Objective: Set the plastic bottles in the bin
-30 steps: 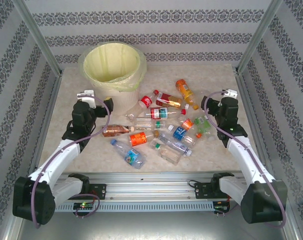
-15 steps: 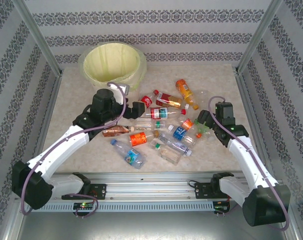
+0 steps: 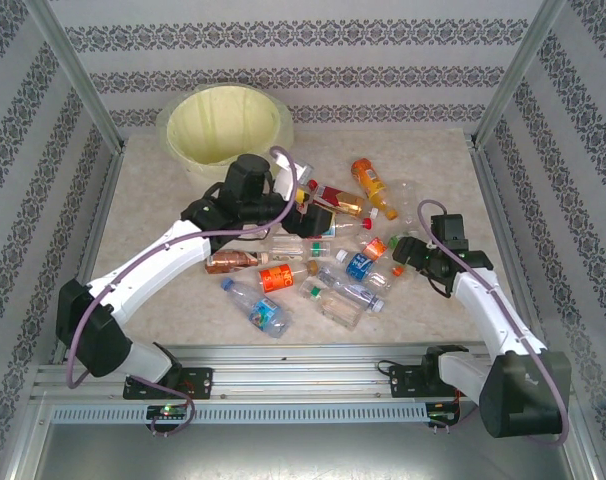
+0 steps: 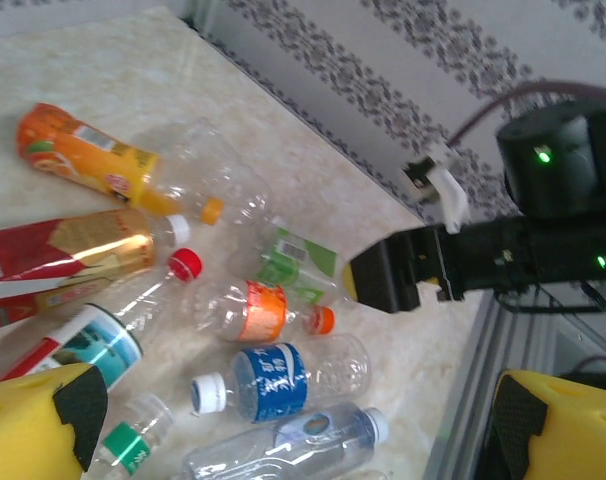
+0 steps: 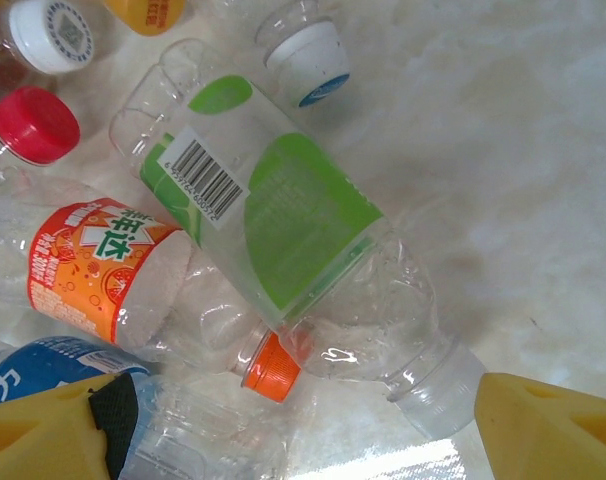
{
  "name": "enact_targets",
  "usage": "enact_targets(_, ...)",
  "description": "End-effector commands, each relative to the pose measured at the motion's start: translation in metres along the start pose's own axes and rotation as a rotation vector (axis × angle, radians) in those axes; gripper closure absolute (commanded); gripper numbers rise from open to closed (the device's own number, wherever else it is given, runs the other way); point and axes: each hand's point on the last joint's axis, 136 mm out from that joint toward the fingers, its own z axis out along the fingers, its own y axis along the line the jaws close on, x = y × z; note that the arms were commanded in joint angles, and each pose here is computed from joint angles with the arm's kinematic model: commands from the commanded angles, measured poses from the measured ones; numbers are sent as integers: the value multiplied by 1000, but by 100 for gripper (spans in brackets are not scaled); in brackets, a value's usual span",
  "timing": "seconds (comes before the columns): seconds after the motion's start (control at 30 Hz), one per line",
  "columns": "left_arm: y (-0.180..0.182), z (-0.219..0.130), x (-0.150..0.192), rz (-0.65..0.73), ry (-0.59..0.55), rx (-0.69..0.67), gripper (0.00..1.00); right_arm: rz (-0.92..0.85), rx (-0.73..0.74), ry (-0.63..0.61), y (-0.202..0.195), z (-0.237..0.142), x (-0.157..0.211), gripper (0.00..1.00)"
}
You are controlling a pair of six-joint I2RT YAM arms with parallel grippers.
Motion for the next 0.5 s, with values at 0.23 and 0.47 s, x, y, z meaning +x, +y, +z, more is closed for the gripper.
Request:
enact_targets(0.23,-9,10,30,67,48,47,0,-24,64,58,-14,14,1,13)
enact_targets(0.47,-7,11,35,75,53,16,0,-47,74,98,-11,29,-7,12)
